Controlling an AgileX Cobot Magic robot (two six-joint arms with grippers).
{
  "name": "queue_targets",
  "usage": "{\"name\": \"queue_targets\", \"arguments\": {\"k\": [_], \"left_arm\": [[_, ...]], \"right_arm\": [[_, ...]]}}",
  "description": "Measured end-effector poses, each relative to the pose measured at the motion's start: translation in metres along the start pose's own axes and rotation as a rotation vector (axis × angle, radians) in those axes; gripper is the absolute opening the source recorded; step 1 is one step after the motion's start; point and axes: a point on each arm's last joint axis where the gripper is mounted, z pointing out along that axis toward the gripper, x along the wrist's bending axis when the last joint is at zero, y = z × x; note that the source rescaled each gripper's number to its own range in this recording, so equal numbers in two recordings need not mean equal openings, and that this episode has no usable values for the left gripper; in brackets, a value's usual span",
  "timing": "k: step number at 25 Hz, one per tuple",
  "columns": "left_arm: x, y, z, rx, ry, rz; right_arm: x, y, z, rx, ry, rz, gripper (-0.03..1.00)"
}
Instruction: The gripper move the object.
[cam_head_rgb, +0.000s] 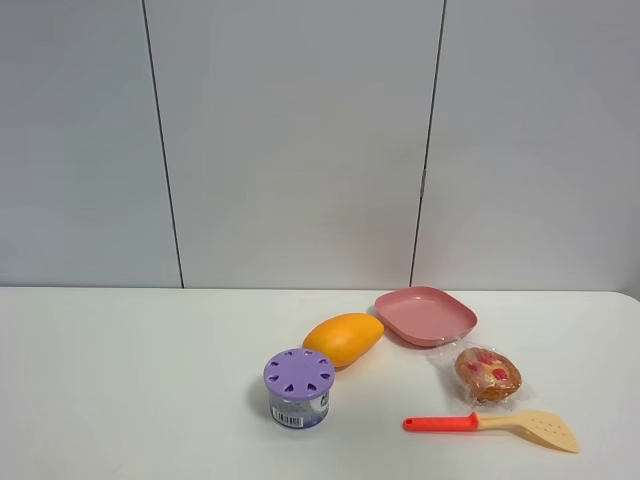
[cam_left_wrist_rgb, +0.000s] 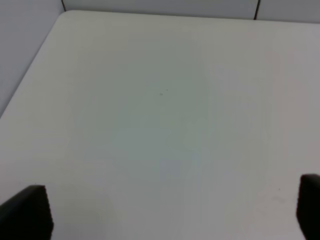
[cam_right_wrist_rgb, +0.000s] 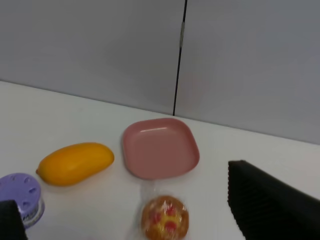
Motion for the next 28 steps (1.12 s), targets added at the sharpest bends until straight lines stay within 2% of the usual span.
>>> {"name": "queue_targets", "arguments": {"k": [2,4,6,8,12,15,20,23,28], "left_arm": [[0.0,0.0,0.0,0.0,0.0,0.0],[0.0,0.0,0.0,0.0,0.0,0.0],[0.0,0.0,0.0,0.0,0.0,0.0],[0.0,0.0,0.0,0.0,0.0,0.0],[0.0,0.0,0.0,0.0,0.0,0.0],[0.0,0.0,0.0,0.0,0.0,0.0],[0.0,0.0,0.0,0.0,0.0,0.0],[0.0,0.0,0.0,0.0,0.0,0.0],[0.0,0.0,0.0,0.0,0.0,0.0]], "right_arm": [[-0.002,-0.017,-0.008,0.035,-0.019,0.06,0.58],[-0.004,-0.031,-0.016,0.095,-0.055,0.127,0.64],[-0.007,-0.041,-0.027,0.161,-0.109,0.175,0.72],[-0.01,-0.05,-0.036,0.213,-0.173,0.199,0.76],[-0.011,-0.065,-0.056,0.255,-0.294,0.269,0.78],[-0.008,-0.074,-0.071,0.24,-0.37,0.332,0.78],[-0.004,-0.094,-0.083,0.184,-0.43,0.358,0.78],[-0.003,-0.115,-0.082,0.18,-0.449,0.353,0.78],[-0.001,-0.124,-0.085,0.09,-0.458,0.332,0.78]]}}
